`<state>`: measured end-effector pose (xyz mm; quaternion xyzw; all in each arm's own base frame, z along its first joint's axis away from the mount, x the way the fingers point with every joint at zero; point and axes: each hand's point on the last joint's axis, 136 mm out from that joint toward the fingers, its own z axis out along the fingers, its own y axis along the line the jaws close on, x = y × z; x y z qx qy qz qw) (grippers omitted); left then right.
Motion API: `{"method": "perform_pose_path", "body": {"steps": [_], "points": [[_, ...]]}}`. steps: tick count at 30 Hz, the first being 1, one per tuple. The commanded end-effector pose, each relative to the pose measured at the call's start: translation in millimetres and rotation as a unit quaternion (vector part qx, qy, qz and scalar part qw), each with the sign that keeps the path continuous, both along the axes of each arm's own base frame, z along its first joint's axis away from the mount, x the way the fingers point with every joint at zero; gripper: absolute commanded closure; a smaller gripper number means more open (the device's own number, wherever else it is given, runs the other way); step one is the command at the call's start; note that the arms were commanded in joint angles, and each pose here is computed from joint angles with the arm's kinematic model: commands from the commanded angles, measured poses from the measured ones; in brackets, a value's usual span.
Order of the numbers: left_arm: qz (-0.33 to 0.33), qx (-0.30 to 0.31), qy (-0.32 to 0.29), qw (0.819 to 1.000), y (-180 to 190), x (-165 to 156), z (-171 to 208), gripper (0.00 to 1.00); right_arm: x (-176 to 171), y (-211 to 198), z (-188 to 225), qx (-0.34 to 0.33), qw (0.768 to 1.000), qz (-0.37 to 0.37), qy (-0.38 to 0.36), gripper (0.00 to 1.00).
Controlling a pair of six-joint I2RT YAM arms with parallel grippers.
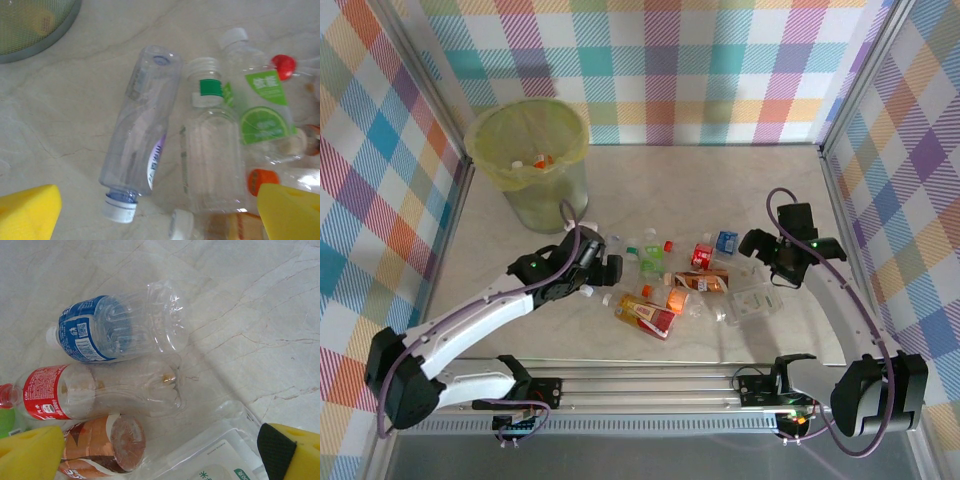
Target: Put the plastic bottles in the bin
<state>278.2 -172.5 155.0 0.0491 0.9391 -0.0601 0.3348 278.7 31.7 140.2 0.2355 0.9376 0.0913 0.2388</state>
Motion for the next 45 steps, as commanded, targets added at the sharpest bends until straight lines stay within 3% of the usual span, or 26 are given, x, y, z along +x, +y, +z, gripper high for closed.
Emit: {"method": "perform_pose_path", "body": {"steps": [1,17,45], "points": [[0.011,0.016,-0.004,1.000,9,18,-13,0.01,0,0,-3,0.008,1.000,-0.007,0.002,0.00],[0.008,0.001,0.076,0.997,3,49,-75,0.13,1,0,-2,0.007,1.000,-0.010,0.003,0.00],[0.100,-0.003,0.111,0.989,32,62,-117,0.22,-3,-2,-4,0.004,1.000,-0.012,0.007,0.00]]}}
